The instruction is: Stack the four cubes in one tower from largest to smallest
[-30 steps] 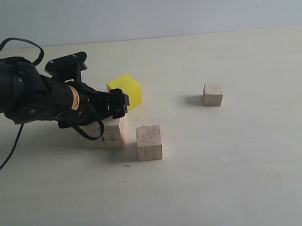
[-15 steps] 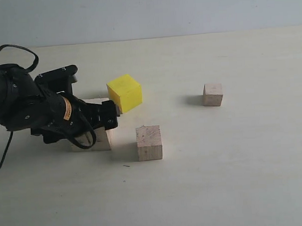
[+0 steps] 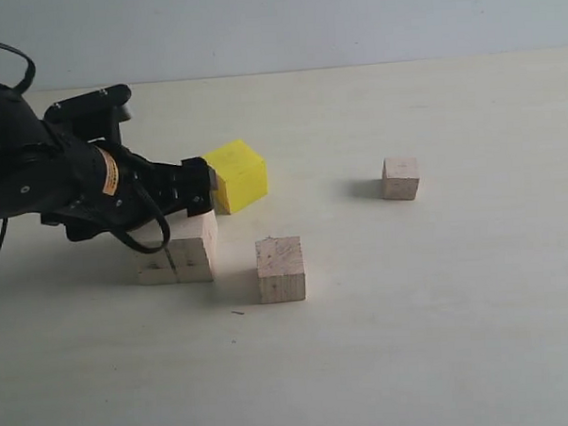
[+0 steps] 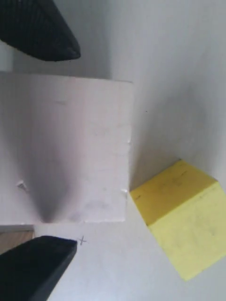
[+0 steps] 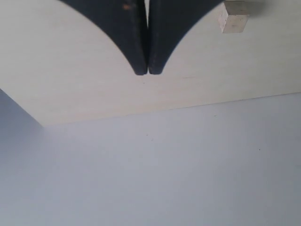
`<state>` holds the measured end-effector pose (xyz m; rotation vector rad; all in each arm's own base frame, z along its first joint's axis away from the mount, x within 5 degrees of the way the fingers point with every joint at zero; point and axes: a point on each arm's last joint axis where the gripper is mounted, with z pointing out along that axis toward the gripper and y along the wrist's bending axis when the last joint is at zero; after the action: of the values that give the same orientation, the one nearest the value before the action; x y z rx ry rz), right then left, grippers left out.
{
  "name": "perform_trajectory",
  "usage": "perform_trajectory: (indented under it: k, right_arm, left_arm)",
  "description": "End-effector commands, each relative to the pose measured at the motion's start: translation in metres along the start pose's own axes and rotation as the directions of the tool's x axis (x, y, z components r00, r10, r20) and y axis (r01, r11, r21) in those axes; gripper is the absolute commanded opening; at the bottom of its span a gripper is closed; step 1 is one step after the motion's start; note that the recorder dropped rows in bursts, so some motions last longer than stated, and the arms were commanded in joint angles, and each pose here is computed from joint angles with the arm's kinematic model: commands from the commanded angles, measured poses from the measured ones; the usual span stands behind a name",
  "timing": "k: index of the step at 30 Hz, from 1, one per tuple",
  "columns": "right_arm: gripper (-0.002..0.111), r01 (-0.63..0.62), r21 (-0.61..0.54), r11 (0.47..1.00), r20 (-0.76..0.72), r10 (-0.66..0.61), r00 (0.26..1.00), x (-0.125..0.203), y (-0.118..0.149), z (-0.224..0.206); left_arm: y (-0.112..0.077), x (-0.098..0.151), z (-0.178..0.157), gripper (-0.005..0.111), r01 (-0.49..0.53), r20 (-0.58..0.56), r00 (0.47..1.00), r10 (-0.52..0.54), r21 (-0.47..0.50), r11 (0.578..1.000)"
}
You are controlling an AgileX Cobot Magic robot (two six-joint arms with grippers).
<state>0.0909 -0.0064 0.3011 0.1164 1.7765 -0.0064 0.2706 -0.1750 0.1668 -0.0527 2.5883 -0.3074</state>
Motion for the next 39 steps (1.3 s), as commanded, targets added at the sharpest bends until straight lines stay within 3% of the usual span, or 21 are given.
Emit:
perform_trajectory:
  k: [1,10,17,23,32,36,39]
  right_arm:
    - [0.000,0.007,0.007,1.000,-0.002,-0.007,1.000,-0.002,-0.001,0.003]
    - [0.000,0.006,0.014,1.000,-0.136,-0.004,0.991,0.007,-0.002,0.029]
    - [0.000,0.003,0.020,1.000,-0.248,0.002,0.969,0.017,-0.003,0.050]
    - [0.000,0.003,0.018,1.000,-0.319,0.003,0.948,-0.002,-0.001,0.060]
    - [0.000,0.003,0.014,1.000,-0.171,-0.001,0.985,-0.037,0.000,0.062]
    - [0.000,0.003,0.014,1.000,-0.162,-0.001,0.987,-0.037,0.000,0.062]
    - [0.000,0.006,0.015,1.000,-0.109,-0.005,0.994,-0.042,0.000,0.063]
  left_arm:
    - [-0.004,-0.010,-0.022,0.096,-0.031,0.059,0.998,0.028,0.035,0.999]
    - [0.004,-0.024,-0.090,0.095,-0.218,0.185,0.959,0.214,0.000,0.976]
    - [0.017,-0.025,-0.146,0.092,-0.285,0.272,0.919,0.285,-0.039,0.958]
    - [0.029,-0.020,-0.189,0.061,-0.326,0.370,0.873,0.319,-0.043,0.944]
    - [0.058,0.010,-0.239,0.025,-0.326,0.523,0.805,0.281,-0.007,0.945]
    - [0.072,0.024,-0.262,0.000,-0.318,0.592,0.765,0.254,0.005,0.948]
    - [0.081,0.034,-0.278,0.000,-0.335,0.640,0.723,0.258,-0.002,0.942]
